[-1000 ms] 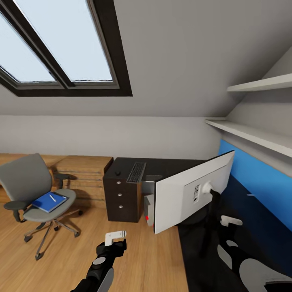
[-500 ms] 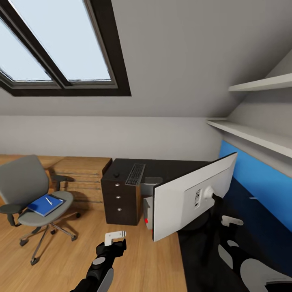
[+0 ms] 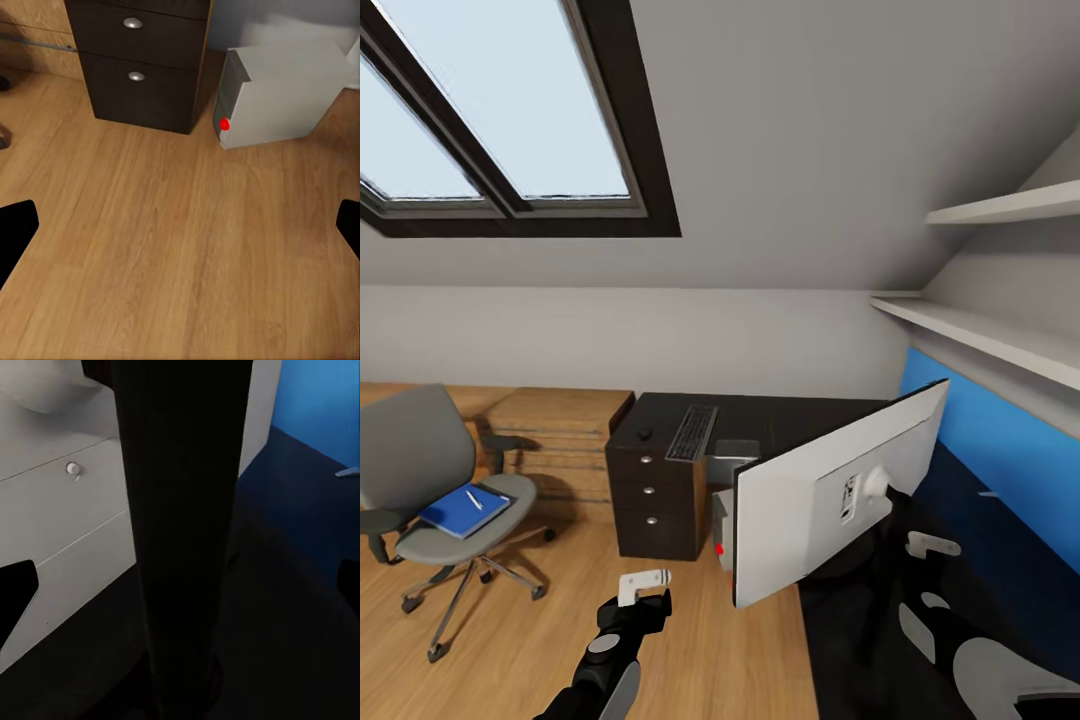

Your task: In the bedroom, organize the workspace by keeping the computer under the desk, ensuring the monitor is on the desk, placing the keyboard on the desk next to the monitor, placing the mouse on the desk next to the keyboard, moving the folder from the swivel chair onto the desk next to the mouse, stacking the notebook on top of the folder with the pen on top of the notebook, and positioning the swivel chair next to the desk.

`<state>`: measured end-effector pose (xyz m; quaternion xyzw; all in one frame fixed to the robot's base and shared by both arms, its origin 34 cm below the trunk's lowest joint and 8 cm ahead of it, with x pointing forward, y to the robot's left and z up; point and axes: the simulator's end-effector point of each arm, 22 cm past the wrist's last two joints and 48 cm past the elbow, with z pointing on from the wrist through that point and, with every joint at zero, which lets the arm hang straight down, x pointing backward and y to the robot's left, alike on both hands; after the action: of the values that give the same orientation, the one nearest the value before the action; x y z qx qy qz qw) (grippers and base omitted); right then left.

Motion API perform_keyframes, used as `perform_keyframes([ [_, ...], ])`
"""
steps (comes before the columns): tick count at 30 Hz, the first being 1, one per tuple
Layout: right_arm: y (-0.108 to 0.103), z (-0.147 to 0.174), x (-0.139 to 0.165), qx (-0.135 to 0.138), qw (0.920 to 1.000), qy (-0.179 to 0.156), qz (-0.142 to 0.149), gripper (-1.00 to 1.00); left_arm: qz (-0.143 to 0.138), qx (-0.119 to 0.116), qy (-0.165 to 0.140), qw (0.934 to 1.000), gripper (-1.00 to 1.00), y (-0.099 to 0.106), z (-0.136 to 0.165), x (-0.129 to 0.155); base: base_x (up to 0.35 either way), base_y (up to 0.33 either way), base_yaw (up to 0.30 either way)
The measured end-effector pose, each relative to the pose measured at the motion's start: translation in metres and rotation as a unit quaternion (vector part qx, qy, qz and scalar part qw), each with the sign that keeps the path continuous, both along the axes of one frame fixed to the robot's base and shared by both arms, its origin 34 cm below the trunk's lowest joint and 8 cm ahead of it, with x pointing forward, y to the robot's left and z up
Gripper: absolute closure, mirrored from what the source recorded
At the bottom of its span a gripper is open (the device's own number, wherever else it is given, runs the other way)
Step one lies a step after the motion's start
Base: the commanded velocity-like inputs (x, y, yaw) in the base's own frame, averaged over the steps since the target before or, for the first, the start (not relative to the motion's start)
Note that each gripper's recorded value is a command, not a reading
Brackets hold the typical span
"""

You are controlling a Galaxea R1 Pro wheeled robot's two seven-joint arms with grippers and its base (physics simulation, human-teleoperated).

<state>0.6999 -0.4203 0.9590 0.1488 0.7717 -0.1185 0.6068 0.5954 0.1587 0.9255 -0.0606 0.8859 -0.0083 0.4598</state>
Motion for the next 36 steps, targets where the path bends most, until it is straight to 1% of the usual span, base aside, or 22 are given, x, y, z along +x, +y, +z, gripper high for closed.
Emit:
perform_keyframes([
  [10,-0.003,0.0,0.0,-0.001,1.0,0.002,-0.001,-1.0,-0.001,-0.001,0.0,1.0,-1.0,-0.002,0.0,0.0,0.023,0.0,0.0],
  [17,-0.008,-0.002,-0.001,-0.004,1.0,0.004,-0.004,-1.0,-0.002,-0.006,-0.011,0.9999,-1.0,-0.005,0.009,0.005,0.0,0.0,0.0],
  [36,-0.008,-0.015,0.007,-0.004,1.0,0.004,-0.003,-1.0,-0.002,-0.006,-0.012,0.9999,-1.0,-0.005,-0.004,0.013,0.0,0.0,0.0],
])
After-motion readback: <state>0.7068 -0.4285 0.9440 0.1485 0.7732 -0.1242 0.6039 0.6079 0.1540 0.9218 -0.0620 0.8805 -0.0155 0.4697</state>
